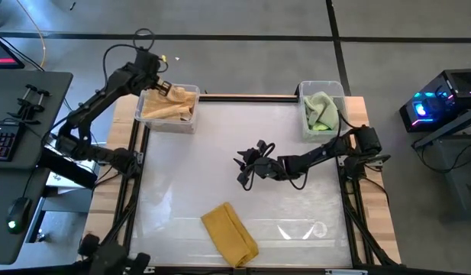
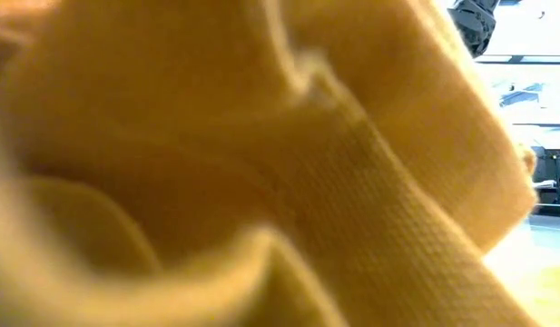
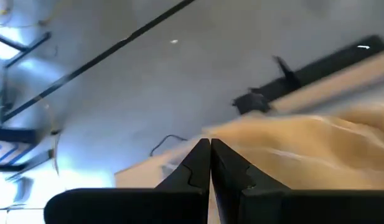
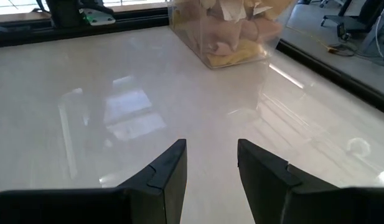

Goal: Sort towels by color in basket
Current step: Put the light yellow microfiber cloth into the left transparent bin

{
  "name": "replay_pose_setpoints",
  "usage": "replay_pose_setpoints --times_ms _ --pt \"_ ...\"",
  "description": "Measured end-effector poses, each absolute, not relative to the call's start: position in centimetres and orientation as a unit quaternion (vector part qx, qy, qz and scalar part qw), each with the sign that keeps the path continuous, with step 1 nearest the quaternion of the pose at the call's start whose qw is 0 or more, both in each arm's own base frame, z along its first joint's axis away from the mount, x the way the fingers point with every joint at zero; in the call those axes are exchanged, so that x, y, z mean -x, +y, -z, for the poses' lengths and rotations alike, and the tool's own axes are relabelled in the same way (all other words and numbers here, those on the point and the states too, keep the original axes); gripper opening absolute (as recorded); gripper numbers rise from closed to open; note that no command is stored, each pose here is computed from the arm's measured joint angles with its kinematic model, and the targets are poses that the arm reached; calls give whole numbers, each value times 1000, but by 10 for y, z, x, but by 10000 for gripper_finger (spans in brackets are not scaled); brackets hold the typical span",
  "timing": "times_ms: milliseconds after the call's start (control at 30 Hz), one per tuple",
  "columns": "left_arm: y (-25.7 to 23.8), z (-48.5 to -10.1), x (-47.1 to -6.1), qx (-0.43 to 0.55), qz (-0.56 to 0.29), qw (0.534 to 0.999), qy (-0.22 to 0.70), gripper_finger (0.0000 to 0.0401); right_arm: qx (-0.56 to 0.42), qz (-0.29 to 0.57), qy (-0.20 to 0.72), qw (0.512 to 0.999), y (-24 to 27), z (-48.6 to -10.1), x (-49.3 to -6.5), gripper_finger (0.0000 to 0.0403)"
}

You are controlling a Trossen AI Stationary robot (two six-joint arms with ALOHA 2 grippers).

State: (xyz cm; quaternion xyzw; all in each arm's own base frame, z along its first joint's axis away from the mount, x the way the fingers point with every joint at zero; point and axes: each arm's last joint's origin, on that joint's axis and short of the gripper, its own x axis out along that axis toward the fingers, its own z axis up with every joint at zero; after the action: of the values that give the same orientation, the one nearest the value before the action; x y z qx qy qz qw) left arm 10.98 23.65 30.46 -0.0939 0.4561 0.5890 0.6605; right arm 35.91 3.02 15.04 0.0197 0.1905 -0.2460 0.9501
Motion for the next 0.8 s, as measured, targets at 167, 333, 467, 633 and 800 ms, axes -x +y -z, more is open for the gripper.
replay_pose_setpoints --times_ms 167,333,467,633,800 --pt "256 -300 -106 87 -602 661 439 0 -46 250 185 949 30 -149 -359 137" --pt "253 -293 -107 118 -557 686 454 0 -42 247 179 952 31 -151 -360 137" --pt "245 -287 -107 158 -503 703 477 0 -37 244 171 954 31 -153 -361 137" --pt "241 -278 -107 183 -468 716 485 0 -37 244 171 954 31 -153 -361 137" --pt "242 -264 -108 157 -475 712 492 0 -37 244 172 954 31 -153 -361 137"
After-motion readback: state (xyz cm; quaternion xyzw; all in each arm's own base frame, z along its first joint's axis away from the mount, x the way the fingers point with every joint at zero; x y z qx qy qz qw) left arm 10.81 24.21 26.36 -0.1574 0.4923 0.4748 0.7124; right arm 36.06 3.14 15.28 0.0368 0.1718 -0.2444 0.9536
